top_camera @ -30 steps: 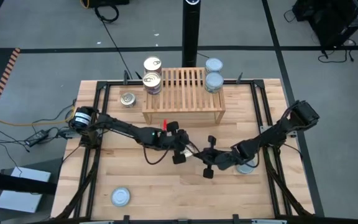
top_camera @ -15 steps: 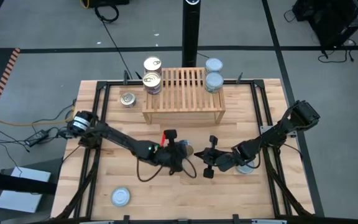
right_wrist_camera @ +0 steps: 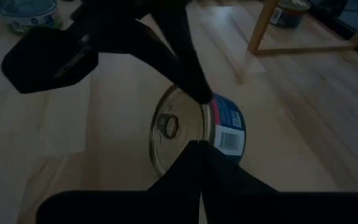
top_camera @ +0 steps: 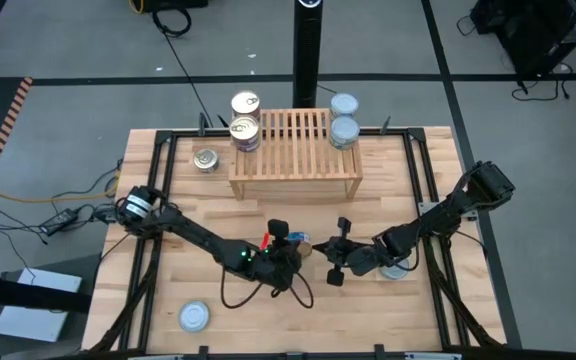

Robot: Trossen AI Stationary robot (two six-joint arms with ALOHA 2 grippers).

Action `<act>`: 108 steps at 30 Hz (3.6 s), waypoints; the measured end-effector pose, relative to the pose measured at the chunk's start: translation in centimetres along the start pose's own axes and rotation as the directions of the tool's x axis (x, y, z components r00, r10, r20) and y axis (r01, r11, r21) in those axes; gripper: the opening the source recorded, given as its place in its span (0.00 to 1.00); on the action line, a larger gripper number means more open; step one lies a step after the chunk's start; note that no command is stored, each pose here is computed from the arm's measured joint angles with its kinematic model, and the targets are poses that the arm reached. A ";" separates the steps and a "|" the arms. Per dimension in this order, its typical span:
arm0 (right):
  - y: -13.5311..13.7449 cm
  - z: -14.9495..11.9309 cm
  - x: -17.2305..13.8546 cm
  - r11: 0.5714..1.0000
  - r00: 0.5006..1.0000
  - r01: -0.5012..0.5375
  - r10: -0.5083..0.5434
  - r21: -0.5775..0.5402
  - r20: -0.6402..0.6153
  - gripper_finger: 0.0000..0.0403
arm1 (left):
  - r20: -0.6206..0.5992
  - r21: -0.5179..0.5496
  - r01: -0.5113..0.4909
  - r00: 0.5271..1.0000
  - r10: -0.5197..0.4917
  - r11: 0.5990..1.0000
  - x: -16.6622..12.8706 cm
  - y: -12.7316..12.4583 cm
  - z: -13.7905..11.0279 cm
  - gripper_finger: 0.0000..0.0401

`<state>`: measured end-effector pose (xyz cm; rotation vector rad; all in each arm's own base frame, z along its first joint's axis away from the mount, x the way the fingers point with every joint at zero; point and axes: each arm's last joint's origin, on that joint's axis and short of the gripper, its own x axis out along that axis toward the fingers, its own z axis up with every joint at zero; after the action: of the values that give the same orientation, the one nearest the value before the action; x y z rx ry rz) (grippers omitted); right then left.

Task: Stack canned seafood by type on shelf
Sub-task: Put the blue-pink tuna can on the shelf

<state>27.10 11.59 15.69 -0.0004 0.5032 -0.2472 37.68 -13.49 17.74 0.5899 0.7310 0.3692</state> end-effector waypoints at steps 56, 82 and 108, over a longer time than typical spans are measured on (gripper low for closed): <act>-5.0 -2.4 8.8 0.906 0.937 -0.313 0.343 0.286 -0.060 0.01 | 0.023 0.048 0.000 1.000 -0.001 0.999 -1.1 -1.0 0.1 0.04; -4.5 -1.9 8.5 0.921 0.947 -0.307 0.320 0.242 -0.014 0.01 | -0.051 0.134 -0.023 0.998 0.030 0.991 -1.5 0.4 1.2 0.08; 1.4 0.5 7.4 0.896 0.900 -0.435 0.431 -0.083 -0.064 0.01 | -0.063 -0.412 0.159 0.977 -0.202 0.897 -1.8 3.4 -9.5 0.01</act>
<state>33.88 11.19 12.50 0.0240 0.5454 0.2172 29.24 -8.21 15.13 0.1077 0.7755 0.3671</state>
